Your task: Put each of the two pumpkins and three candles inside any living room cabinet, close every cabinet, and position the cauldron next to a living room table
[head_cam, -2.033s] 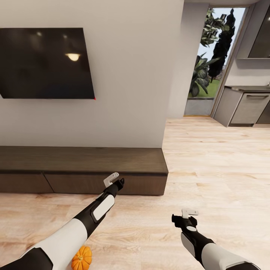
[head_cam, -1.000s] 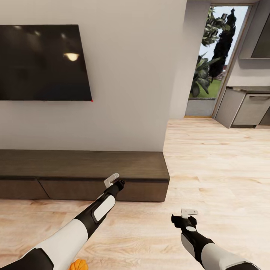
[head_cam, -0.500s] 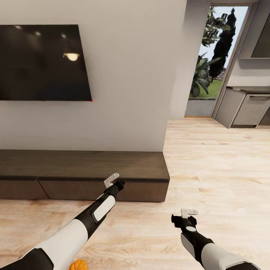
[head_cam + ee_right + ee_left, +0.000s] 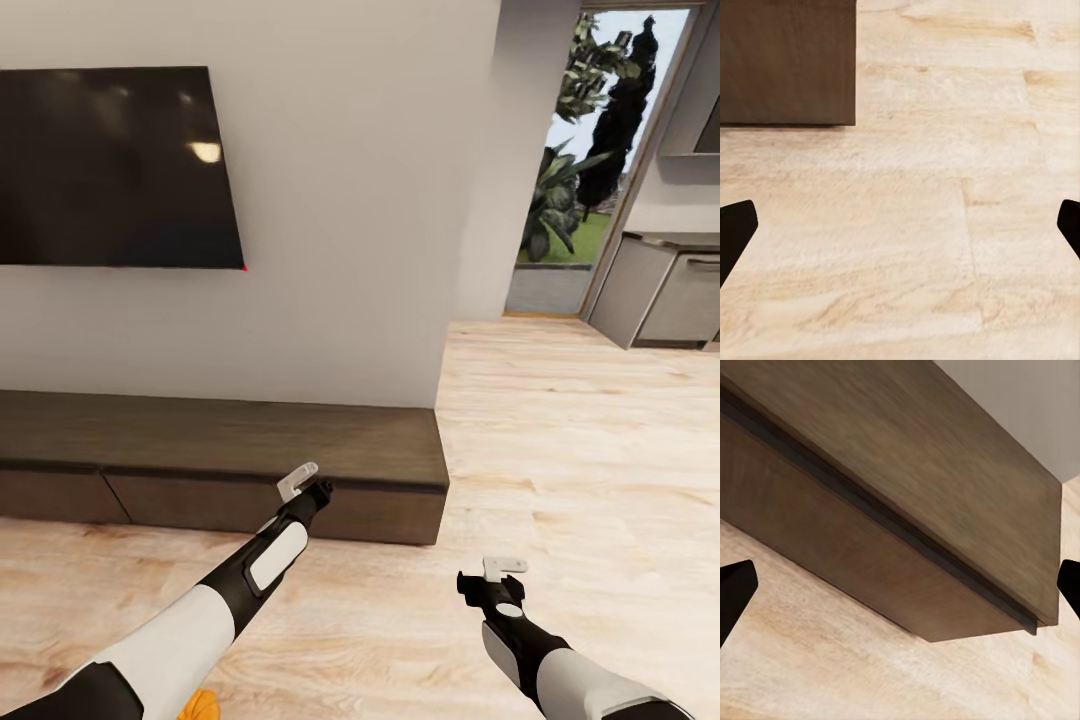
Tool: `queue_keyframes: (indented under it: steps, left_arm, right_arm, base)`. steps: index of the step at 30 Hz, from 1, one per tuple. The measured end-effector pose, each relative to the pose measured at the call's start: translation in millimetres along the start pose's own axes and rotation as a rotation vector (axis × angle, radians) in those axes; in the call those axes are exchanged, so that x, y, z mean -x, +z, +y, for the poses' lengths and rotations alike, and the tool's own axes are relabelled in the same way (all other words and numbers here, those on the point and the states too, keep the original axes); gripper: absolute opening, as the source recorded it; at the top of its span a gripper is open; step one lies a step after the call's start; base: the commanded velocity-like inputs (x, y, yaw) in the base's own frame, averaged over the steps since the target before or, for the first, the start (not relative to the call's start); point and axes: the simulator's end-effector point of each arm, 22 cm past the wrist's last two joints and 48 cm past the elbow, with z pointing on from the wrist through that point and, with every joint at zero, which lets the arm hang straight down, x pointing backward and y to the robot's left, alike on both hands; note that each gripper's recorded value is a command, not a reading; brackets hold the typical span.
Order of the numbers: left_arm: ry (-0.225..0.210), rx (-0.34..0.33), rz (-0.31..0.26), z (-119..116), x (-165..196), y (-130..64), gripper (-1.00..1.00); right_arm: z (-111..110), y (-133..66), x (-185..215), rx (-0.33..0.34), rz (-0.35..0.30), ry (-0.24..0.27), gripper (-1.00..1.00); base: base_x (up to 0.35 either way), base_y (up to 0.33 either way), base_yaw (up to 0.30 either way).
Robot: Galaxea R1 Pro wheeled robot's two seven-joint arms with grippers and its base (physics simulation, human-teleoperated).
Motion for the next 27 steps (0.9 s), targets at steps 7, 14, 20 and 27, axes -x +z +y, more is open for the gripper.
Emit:
queue_keyframes:
  steps: [7, 14, 20, 27]
  left_arm:
    - [0.0, 0.0, 0.0, 0.1, 0.0, 0.0, 1.0]
    - [0.0, 0.0, 0.0, 0.1, 0.1, 0.0, 1.0]
    - [0.0, 0.0, 0.0, 0.1, -0.1, 0.0, 1.0]
    - [0.0, 0.001, 0.0, 0.6, -0.2, 0.1, 1.0]
  right_arm:
    - [-0.2, 0.0, -0.4, -0.001, 0.001, 0.001, 1.0]
    - [-1.2, 0.1, -0.8, -0.002, 0.002, 0.001, 1.0]
    - [-0.4, 0.0, -0.9, -0.001, 0.003, 0.001, 1.0]
    - [-0.1, 0.0, -0.9, 0.0, 0.003, 0.001, 1.0]
  base:
    - [0.004, -0.009, 0.006]
    - [0.0, 0.0, 0.0]
    - [0.043, 0.006, 0.0]
    - [0.235, 0.048, 0.0]
